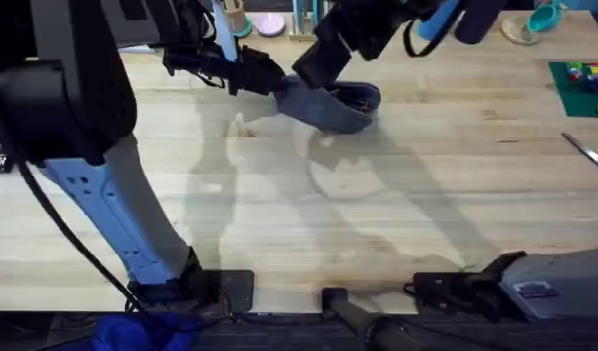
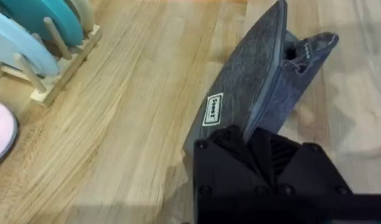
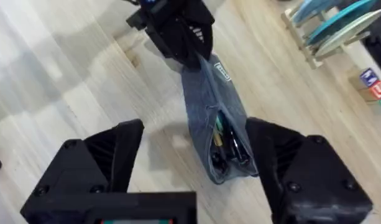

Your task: Unzip the bag, pick up the pens from the table one at a time and place them inside, then zip the bag closed.

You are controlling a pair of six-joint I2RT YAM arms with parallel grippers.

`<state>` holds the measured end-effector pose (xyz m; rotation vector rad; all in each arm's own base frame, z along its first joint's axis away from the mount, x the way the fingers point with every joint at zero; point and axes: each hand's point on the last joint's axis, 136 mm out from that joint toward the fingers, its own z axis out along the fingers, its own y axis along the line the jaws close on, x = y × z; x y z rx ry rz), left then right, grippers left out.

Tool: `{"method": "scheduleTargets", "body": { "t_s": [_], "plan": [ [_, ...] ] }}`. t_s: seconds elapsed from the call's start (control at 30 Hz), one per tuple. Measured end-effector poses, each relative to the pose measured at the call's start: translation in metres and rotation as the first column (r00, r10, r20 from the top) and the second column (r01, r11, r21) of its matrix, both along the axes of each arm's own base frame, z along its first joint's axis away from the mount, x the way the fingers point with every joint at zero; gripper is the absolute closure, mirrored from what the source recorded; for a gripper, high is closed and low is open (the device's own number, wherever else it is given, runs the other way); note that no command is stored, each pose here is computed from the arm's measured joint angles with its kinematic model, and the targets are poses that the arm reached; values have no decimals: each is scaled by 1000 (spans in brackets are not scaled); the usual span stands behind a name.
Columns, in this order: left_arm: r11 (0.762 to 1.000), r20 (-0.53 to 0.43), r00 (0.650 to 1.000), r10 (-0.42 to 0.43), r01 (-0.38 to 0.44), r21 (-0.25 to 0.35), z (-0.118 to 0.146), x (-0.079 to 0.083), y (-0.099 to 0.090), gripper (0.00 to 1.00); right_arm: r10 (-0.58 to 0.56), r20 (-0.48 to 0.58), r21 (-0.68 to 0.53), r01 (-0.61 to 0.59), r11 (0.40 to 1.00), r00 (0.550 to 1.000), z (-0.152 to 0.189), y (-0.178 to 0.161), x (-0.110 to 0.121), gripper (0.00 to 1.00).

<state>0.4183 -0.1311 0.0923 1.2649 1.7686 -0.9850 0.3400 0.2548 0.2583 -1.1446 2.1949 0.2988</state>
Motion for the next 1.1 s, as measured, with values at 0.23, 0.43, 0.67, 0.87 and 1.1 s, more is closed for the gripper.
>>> {"method": "scheduleTargets", "body": {
  "t_s": [0.23, 0.43, 0.67, 0.87, 1.1],
  "plan": [
    [1000, 0, 1000, 0, 0, 0, 0, 0, 0, 960, 11, -70, -57, -15, 998, 997, -39, 7, 11, 5],
    [1000, -1, 1000, 0, 0, 0, 0, 0, 0, 960, 34, -95, -91, -43, 995, 995, -58, 10, 15, 6],
    [1000, 0, 1000, 0, 0, 0, 0, 0, 0, 960, 57, -112, -119, -71, 990, 992, -74, 8, 13, 5],
    [1000, 0, 1000, 0, 0, 0, 0, 0, 0, 960, 57, -154, -146, -80, 986, 987, -105, 2, 5, 5],
    [1000, 0, 1000, 0, 0, 0, 0, 0, 0, 960, 47, -137, -140, -66, 988, 990, -113, -3, 13, 6]
  ]
}}
